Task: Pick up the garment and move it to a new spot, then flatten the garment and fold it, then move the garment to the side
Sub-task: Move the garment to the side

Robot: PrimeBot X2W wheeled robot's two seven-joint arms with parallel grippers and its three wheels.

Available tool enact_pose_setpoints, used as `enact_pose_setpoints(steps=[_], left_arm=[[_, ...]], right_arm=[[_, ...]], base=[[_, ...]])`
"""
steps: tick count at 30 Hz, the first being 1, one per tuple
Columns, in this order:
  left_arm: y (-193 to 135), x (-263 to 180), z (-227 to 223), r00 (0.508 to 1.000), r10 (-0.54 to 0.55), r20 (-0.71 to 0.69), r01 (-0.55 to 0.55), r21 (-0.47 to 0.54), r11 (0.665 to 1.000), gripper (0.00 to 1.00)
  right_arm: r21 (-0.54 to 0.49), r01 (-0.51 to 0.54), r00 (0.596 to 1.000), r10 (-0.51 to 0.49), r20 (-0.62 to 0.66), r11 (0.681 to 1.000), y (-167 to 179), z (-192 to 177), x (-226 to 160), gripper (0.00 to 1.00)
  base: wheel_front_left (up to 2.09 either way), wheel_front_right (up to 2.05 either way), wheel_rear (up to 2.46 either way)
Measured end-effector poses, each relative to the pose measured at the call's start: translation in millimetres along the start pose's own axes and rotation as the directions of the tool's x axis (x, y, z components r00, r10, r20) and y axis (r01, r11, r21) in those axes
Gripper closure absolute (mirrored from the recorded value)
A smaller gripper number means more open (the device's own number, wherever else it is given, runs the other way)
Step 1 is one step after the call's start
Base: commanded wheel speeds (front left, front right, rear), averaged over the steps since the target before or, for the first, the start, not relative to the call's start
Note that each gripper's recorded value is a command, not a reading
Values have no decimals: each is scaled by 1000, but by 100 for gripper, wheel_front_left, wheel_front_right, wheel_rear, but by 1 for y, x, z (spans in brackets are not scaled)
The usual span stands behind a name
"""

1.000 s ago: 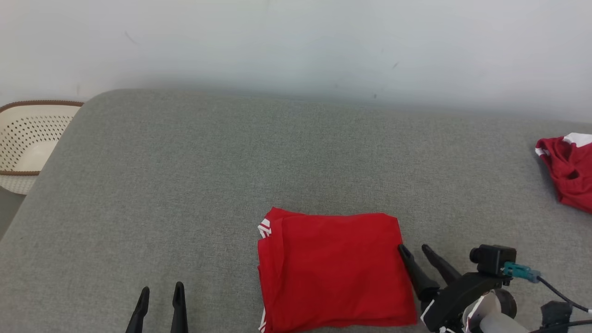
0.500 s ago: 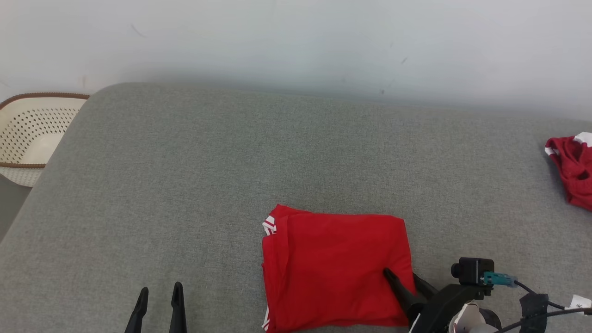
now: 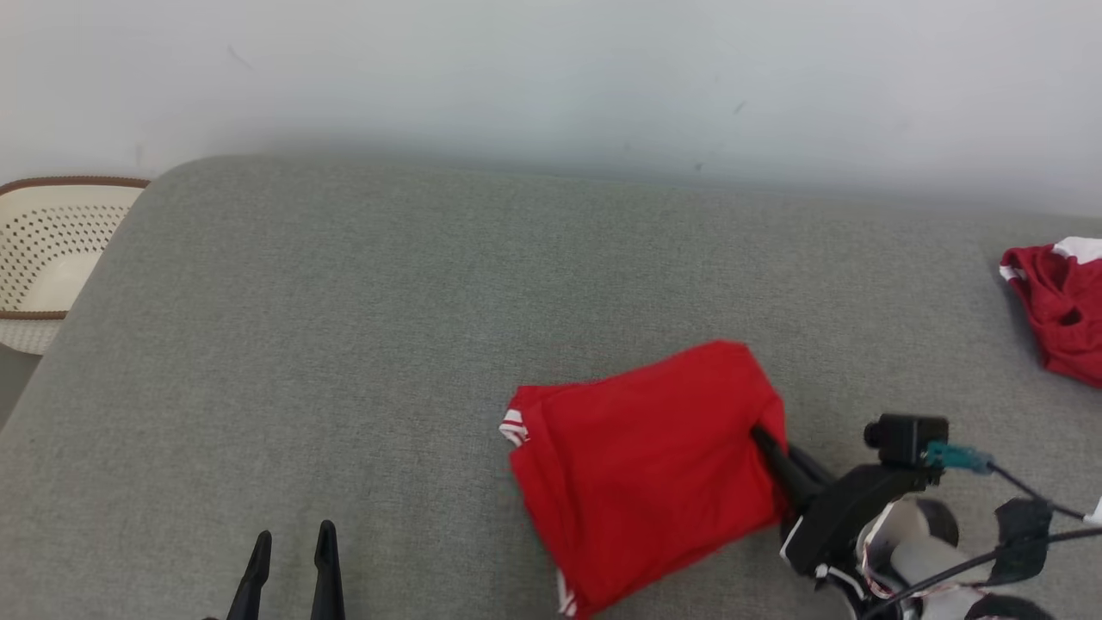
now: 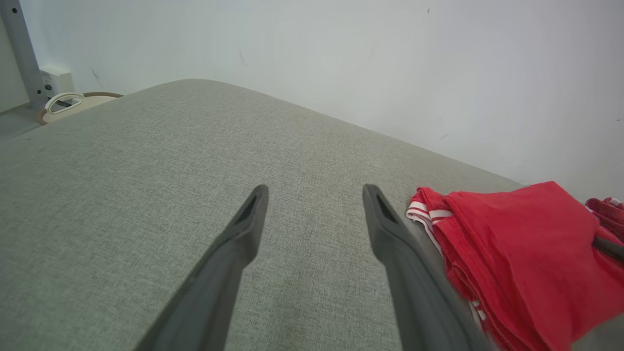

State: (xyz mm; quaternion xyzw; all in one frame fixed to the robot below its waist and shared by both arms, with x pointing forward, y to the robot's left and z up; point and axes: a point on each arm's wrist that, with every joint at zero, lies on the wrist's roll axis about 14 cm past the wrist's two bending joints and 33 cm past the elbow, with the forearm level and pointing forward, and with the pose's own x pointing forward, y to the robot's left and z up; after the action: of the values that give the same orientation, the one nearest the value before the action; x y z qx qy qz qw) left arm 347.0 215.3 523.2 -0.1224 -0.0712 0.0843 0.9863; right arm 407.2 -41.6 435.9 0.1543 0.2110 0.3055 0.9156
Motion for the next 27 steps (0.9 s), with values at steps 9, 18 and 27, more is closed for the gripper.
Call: enact_pose_setpoints(steps=[9,18,27], left_arm=[[-19,10,-6,999,-52,-11,51,-12,999,0],[-47,42,1,993,-114,35,115,-9,993,0],[-71,70,-6,982,-181,55,180,21,983,0]], right_arm=[[-142,90,990,-73,119,986,-42,66,-11,100],[-237,257,960,-218,177,937,-111,121,-34,100],[-272,424,901,-371,225,864,-181,162,-60,100]], base=[[0,0,0],[0,0,0],[0,0,0]])
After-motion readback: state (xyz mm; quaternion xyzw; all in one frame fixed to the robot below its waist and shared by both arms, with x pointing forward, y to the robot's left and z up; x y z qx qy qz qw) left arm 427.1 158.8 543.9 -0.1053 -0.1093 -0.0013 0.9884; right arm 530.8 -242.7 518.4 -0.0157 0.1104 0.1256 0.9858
